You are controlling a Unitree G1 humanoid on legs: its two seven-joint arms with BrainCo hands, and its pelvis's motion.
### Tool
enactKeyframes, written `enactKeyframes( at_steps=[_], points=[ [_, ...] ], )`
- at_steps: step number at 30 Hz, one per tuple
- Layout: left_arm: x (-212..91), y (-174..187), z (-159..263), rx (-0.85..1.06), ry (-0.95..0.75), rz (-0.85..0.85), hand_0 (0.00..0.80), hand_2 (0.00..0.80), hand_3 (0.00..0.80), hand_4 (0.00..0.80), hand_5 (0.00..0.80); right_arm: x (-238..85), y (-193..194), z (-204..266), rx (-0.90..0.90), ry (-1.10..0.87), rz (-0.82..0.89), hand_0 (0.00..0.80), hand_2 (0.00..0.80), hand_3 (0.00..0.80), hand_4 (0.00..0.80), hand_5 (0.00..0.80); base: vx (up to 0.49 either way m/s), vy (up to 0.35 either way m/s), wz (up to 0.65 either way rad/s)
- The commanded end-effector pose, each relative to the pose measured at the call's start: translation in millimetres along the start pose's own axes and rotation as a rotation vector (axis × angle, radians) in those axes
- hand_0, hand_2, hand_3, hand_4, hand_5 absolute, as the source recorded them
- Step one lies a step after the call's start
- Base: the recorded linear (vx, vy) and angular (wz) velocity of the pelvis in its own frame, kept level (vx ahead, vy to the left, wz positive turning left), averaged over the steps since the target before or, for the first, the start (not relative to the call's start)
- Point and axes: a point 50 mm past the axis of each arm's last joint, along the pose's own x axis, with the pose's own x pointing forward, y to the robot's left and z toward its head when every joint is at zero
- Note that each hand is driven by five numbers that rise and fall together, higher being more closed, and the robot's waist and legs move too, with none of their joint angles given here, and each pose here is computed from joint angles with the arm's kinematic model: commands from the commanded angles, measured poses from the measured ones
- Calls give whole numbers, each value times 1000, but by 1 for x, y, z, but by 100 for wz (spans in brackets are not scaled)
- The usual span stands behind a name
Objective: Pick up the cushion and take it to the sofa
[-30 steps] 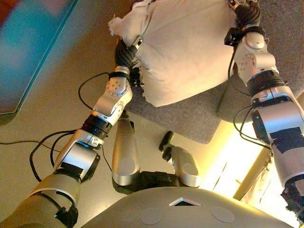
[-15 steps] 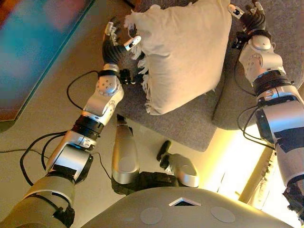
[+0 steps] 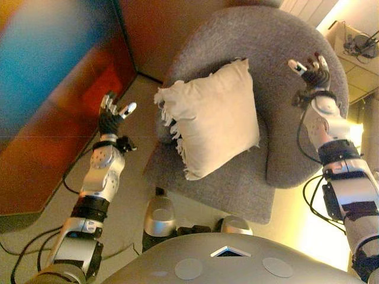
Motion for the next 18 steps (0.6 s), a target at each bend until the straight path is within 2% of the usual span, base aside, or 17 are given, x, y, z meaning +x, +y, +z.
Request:
enactKeyframes(
  at_steps=[1,5,10,13,18],
  points=[
    [-7,-13,7,-121,-58,-135,0,0,0,0,0,-9,-14,4,105,-77,17,0,0,0,0,0,-43,33,34],
    [-23,-12,-13,-161,-4,-162,0,0,0,0,0,-40,1,-42,296,8,144,0,0,0,0,0,-49,23,-9],
    [-37,-8,-22,-242,16,-167,0,0,0,0,0,-79,21,-77,386,33,300,0,0,0,0,0,-74,25,-15],
    [-41,-7,-26,-289,13,-137,0,0,0,0,0,-97,30,-95,446,74,351,0,0,0,0,0,-96,31,-10],
    [-49,-8,-36,-396,31,-152,0,0,0,0,0,-117,37,-117,687,134,393,0,0,0,0,0,-71,14,-6]
  ],
)
